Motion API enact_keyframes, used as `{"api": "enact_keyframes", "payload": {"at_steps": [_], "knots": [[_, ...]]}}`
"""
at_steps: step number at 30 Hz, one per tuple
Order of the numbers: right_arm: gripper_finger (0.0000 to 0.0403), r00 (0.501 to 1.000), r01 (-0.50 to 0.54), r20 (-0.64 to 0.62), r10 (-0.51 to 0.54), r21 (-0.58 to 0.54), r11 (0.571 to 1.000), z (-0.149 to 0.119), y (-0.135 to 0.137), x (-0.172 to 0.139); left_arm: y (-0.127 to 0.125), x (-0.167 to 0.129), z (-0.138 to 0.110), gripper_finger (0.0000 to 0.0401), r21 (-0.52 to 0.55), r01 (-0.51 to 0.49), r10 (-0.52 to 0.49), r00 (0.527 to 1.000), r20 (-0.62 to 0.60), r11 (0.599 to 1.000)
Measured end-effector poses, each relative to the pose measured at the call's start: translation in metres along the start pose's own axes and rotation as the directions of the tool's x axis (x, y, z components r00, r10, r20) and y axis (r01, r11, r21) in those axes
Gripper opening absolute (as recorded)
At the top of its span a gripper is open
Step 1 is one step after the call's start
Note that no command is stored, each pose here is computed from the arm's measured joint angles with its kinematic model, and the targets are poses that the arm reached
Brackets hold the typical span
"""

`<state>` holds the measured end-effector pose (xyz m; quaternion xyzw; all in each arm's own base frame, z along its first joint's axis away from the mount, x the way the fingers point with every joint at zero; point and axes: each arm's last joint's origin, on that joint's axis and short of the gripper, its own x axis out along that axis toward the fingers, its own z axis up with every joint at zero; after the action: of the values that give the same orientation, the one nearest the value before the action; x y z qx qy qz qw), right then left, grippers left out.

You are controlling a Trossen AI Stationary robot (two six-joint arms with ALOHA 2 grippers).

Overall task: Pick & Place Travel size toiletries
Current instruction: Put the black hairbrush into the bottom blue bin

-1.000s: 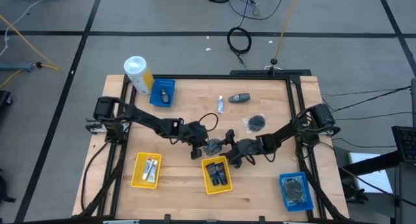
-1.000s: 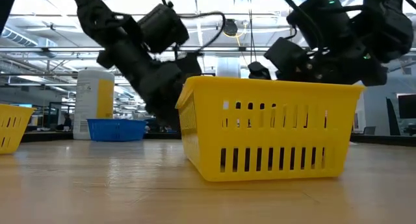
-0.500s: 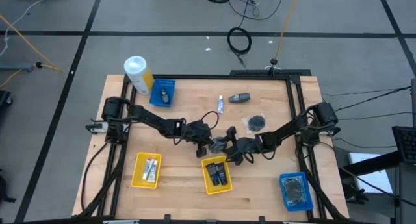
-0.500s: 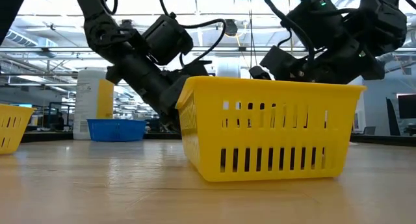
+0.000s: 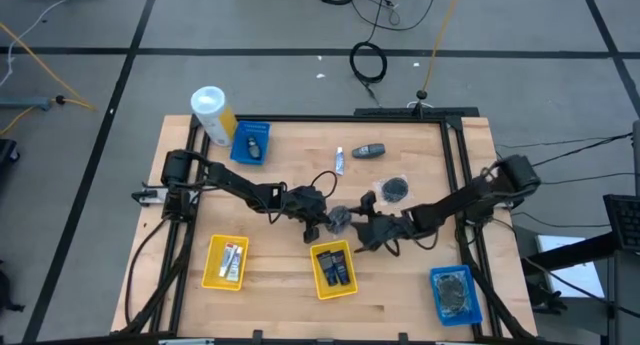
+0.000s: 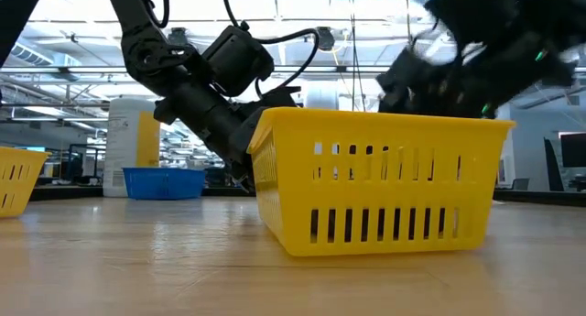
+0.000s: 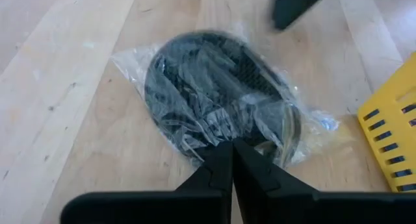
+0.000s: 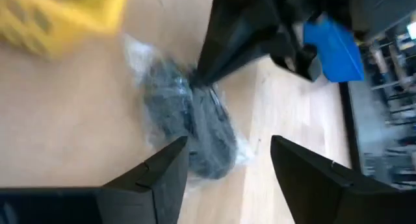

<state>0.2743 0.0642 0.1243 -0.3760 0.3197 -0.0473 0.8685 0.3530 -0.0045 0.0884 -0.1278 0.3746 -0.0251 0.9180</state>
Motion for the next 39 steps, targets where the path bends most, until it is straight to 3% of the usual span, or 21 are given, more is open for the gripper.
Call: {"api": "enact_keyframes", "payload": {"at_steps": [7, 11, 15, 19, 28, 33, 39], "knots": [[0.0236, 0.993, -0.081, -0.075, 0.088, 0.094, 0.992, -0.007, -0.001, -0.010, -0.001, 0.000, 0.001, 0.0003, -0.002, 0.006, -0.006, 1.000, 0.014, 1.000], [0.0281, 0.986, -0.142, -0.086, 0.146, 0.044, 0.989, -0.012, 0.009, -0.001, -0.001, 0.001, 0.002, 0.0013, -0.021, 0.013, -0.012, 0.999, 0.037, 1.000], [0.0304, 0.996, -0.038, -0.087, 0.029, -0.099, 0.994, -0.012, 0.015, 0.013, -0.003, 0.001, 0.005, 0.0004, -0.014, 0.054, -0.053, 0.997, 0.059, 0.998], [0.0295, 0.999, 0.029, -0.028, -0.035, -0.179, 0.983, -0.008, 0.019, 0.022, -0.004, 0.000, 0.007, 0.0008, -0.007, 0.076, -0.075, 0.993, 0.088, 0.997], [0.0243, 0.997, 0.081, 0.012, -0.080, -0.196, 0.977, -0.003, 0.016, 0.022, -0.009, 0.001, 0.010, 0.0008, -0.015, 0.096, -0.093, 0.989, 0.119, 0.995], [0.0165, 0.998, 0.014, 0.057, -0.006, -0.143, 0.990, -0.003, 0.016, 0.024, -0.013, 0.000, 0.014, 0.0027, -0.005, 0.105, -0.103, 0.983, 0.155, 0.994], [0.0059, 0.998, 0.014, 0.055, -0.008, -0.118, 0.993, -0.003, 0.016, 0.023, -0.011, -0.016, 0.029, 0.0061, -0.022, 0.110, -0.104, 0.977, 0.188, 0.994]]}}
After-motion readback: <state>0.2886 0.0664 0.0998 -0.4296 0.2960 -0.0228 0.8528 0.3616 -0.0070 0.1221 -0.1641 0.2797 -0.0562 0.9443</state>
